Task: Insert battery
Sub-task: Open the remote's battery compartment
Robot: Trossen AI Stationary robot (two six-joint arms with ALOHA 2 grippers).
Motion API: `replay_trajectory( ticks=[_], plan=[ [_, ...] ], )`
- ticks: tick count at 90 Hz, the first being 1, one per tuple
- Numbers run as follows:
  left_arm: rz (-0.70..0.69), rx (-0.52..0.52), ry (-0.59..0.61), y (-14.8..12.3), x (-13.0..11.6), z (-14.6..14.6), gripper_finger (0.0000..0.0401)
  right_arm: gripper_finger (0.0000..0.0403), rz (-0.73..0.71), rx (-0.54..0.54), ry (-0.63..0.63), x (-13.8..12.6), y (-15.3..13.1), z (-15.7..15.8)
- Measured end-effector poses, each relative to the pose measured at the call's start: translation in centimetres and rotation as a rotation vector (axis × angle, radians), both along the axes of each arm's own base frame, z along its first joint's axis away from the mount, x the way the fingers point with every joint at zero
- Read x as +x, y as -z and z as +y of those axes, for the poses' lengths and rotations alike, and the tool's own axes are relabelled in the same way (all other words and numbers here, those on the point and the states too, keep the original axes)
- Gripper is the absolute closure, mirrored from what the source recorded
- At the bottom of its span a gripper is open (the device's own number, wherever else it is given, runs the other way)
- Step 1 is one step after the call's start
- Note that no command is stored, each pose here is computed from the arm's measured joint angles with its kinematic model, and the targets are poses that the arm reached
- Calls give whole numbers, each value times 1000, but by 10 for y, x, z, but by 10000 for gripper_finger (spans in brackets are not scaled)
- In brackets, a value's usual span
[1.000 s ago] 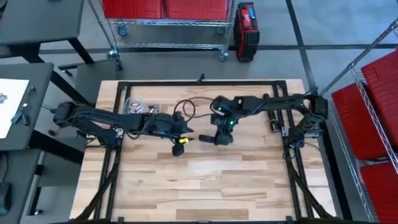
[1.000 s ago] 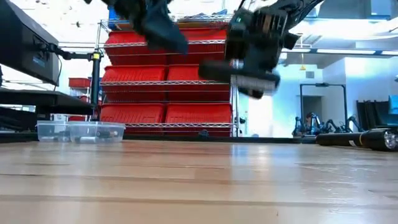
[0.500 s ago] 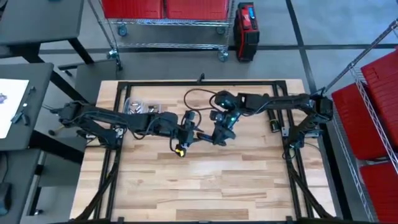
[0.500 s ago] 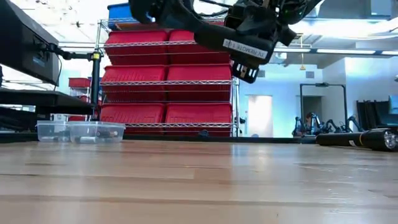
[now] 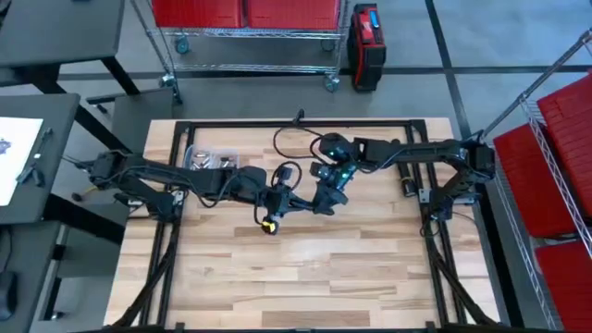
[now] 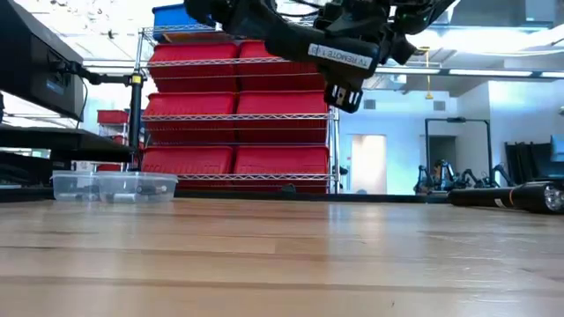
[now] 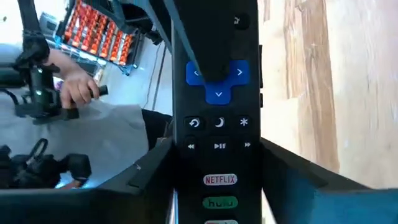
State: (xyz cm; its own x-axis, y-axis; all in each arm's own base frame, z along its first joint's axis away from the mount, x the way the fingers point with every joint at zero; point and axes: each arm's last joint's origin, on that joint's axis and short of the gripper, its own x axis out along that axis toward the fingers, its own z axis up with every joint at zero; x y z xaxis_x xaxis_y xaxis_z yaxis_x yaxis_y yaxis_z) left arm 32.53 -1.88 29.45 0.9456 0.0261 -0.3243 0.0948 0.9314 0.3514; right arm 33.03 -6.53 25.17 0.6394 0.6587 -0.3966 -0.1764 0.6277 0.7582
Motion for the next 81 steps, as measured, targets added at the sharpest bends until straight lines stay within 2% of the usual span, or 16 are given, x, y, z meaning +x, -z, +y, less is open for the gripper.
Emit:
replay_trajectory(
  ticks=[10, 20, 28, 37, 44, 49, 55, 66, 74, 81],
  plan=[
    [2, -168, -65, 0, -1, 1, 342, 112, 9, 27, 64, -14, -13, -15],
    [31, -310, -111, 3, -1, 0, 342, 77, -36, -52, 170, -33, -35, -29],
    [52, -401, -162, 6, -2, 4, 342, 70, -86, -213, 274, -52, -55, -30],
    [47, -517, -238, 5, -4, 14, 342, 73, -112, -472, 407, -75, -75, -23],
    [5, -584, -274, 0, -5, 24, 342, 78, -134, -635, 431, -85, -85, -11],
    [-7, -608, -268, -6, -5, 29, 342, 80, -153, -675, 403, -86, -88, -3],
    [-45, -622, -249, -19, -3, 34, 342, 81, -164, -665, 372, -85, -88, 5],
    [-39, -587, -223, -40, 0, 34, 342, 83, -166, -651, 325, -77, -84, 15],
    [10, -557, -230, -43, 1, 36, 342, 90, -172, -653, 292, -68, -83, 22],
    [-4, -552, -230, -46, 4, 37, 342, 98, -177, -646, 277, -58, -85, 25]
  ],
)
